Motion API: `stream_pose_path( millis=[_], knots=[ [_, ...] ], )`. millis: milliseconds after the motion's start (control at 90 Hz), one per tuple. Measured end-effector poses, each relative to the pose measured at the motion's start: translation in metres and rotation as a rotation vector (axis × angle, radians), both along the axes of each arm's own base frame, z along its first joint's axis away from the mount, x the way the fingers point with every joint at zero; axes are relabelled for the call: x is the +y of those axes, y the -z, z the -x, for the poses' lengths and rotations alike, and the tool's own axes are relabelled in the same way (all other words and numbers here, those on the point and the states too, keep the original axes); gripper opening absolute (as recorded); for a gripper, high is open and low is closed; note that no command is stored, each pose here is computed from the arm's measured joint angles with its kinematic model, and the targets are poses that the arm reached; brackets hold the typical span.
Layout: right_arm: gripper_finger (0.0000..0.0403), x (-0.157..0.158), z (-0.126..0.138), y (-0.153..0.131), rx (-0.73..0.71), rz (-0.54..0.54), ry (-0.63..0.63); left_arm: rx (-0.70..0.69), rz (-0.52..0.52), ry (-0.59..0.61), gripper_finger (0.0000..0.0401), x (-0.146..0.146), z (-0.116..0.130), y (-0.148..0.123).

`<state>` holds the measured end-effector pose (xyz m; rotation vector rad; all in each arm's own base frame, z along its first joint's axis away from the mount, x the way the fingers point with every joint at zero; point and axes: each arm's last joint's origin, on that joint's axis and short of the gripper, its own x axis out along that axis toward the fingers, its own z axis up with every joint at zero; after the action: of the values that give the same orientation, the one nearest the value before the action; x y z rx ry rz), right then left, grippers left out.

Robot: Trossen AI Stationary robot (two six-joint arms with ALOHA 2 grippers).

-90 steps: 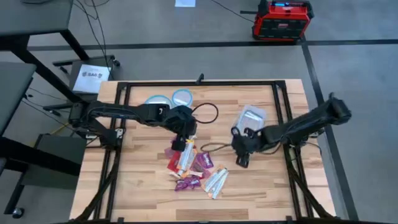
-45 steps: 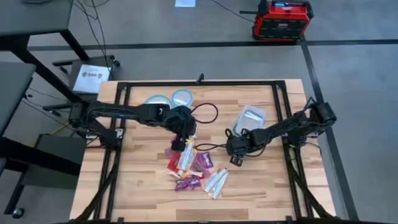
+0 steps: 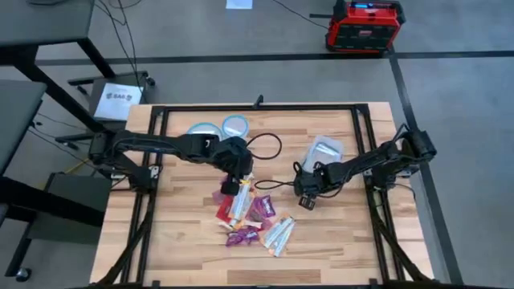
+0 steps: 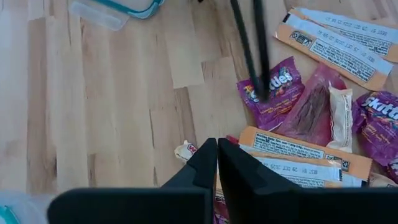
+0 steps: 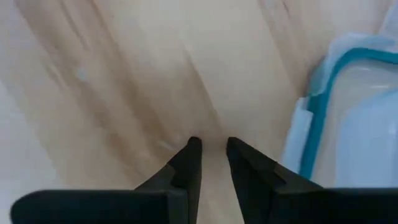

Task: Sort candy
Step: Adjust the rectangular transparent bin close to the right corner, then open the small round transparent bin

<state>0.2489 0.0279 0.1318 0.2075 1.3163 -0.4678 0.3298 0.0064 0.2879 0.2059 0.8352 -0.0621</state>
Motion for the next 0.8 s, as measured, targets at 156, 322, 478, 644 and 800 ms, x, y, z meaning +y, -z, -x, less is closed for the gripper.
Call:
stream_pose_path(
  millis=[156, 322, 478, 644, 800],
  knots=[
    [0.0067, -0.011, 0.006, 0.005, 0.027, 0.005, 0.034, 0.0, 0.0, 0.0, 0.0, 0.0, 0.0, 0.0],
    [0.0067, -0.026, 0.013, 0.012, 0.04, 0.006, 0.075, 0.0, 0.0, 0.0, 0.0, 0.0, 0.0, 0.0],
    [0.0067, -0.04, 0.016, 0.008, 0.042, 0.013, 0.078, 0.0, -0.002, 0.002, 0.0, 0.0, 0.0, 0.0],
    [0.0067, -0.057, 0.024, 0.002, 0.059, 0.02, 0.112, 0.002, -0.001, 0.001, 0.0, 0.0, 0.0, 0.0],
    [0.0065, -0.071, 0.03, 0.0, 0.096, 0.022, 0.153, 0.007, -0.002, 0.002, 0.0, 0.0, 0.001, 0.0]
  ],
)
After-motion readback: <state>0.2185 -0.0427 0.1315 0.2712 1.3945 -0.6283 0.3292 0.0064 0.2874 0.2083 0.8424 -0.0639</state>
